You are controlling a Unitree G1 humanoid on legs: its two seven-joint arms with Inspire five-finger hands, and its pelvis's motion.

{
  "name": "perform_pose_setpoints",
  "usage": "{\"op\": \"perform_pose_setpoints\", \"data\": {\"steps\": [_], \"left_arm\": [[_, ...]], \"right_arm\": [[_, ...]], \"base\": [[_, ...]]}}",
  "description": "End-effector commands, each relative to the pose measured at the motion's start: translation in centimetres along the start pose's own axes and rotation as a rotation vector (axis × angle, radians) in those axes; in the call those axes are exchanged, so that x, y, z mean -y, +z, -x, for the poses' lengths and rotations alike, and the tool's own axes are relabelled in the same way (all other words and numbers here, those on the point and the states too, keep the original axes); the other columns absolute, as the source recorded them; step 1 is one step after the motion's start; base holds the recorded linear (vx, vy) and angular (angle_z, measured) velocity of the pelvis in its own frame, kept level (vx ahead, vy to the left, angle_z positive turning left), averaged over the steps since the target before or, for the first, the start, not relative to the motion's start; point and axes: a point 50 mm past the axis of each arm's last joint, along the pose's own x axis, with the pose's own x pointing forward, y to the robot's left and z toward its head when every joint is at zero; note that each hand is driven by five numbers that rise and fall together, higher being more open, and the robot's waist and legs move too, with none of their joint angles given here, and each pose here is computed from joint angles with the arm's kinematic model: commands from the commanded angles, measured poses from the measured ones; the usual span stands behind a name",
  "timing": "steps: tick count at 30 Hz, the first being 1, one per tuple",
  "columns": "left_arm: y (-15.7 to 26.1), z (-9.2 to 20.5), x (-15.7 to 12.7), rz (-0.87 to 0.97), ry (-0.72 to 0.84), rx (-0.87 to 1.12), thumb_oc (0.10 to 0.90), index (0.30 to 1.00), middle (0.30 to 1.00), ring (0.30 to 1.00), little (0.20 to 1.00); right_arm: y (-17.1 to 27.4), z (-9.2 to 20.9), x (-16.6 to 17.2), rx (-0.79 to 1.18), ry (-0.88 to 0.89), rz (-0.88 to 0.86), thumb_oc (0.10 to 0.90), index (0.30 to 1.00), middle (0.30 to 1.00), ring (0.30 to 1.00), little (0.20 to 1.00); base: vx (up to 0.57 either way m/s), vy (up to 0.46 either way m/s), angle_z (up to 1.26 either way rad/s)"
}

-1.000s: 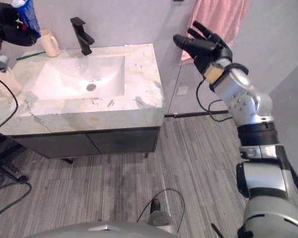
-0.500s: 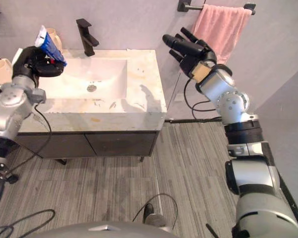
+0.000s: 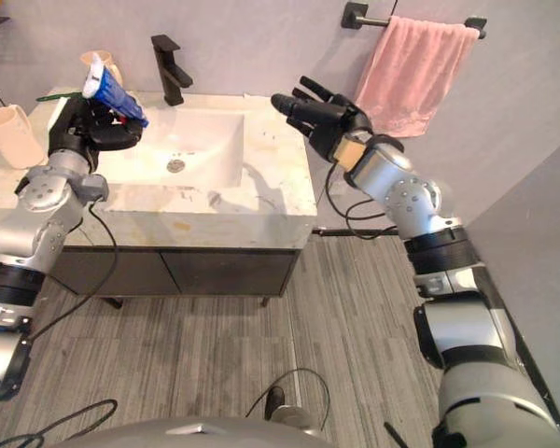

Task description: Organize the bathroom.

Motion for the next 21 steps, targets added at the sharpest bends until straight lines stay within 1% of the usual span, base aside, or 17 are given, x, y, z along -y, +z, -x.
{"op": "perform_pose_setpoints", "data": {"steps": [1, 5, 9, 10, 11, 13, 17, 21], "left_arm": [[5.7, -0.2, -0.5, -0.078, -0.048, 0.252, 0.400, 0.300, 0.300, 0.300, 0.300], [7.0, -1.0, -0.4, -0.129, -0.076, 0.259, 0.400, 0.300, 0.300, 0.300, 0.300], [7.8, -1.8, -0.3, -0.138, -0.110, 0.232, 0.400, 0.300, 0.300, 0.300, 0.300], [7.7, -2.1, 0.0, -0.118, -0.154, 0.194, 0.400, 0.300, 0.300, 0.300, 0.300], [7.7, -2.2, 0.1, -0.111, -0.166, 0.184, 0.400, 0.300, 0.300, 0.300, 0.300], [7.3, -2.8, 1.1, -0.096, -0.238, 0.110, 0.400, 0.300, 0.300, 0.300, 0.300], [7.4, -3.5, 2.2, -0.112, -0.290, 0.056, 0.400, 0.300, 0.300, 0.300, 0.300], [8.0, -4.2, 2.9, -0.113, -0.306, 0.036, 0.400, 0.300, 0.300, 0.300, 0.300]], "right_arm": [[5.3, -0.3, -4.9, 0.205, 0.203, 0.102, 0.800, 0.900, 0.900, 0.900, 0.900], [5.9, -0.6, -5.6, 0.220, 0.255, 0.164, 0.800, 0.900, 0.900, 0.900, 0.900], [6.5, -0.7, -6.3, 0.234, 0.291, 0.194, 0.800, 0.900, 0.900, 0.900, 0.900], [6.7, -0.8, -6.6, 0.234, 0.319, 0.211, 0.800, 0.900, 0.900, 0.900, 0.900], [6.7, -0.8, -6.8, 0.233, 0.329, 0.216, 0.800, 0.900, 0.900, 0.900, 0.900], [6.8, -0.9, -8.0, 0.235, 0.379, 0.239, 0.800, 0.900, 0.900, 0.900, 0.900], [6.8, -1.2, -8.8, 0.230, 0.409, 0.266, 0.800, 0.900, 0.900, 0.900, 0.900], [6.7, -1.7, -9.3, 0.230, 0.427, 0.276, 0.800, 0.900, 0.900, 0.900, 0.900]], "base": [[0.00, 0.000, 0.00], [0.01, 0.002, 0.00], [0.01, 0.002, -0.02], [0.00, 0.000, 0.00], [0.00, 0.000, 0.00], [0.00, 0.000, 0.00], [0.00, 0.000, 0.00], [0.00, -0.002, -0.02]]}}
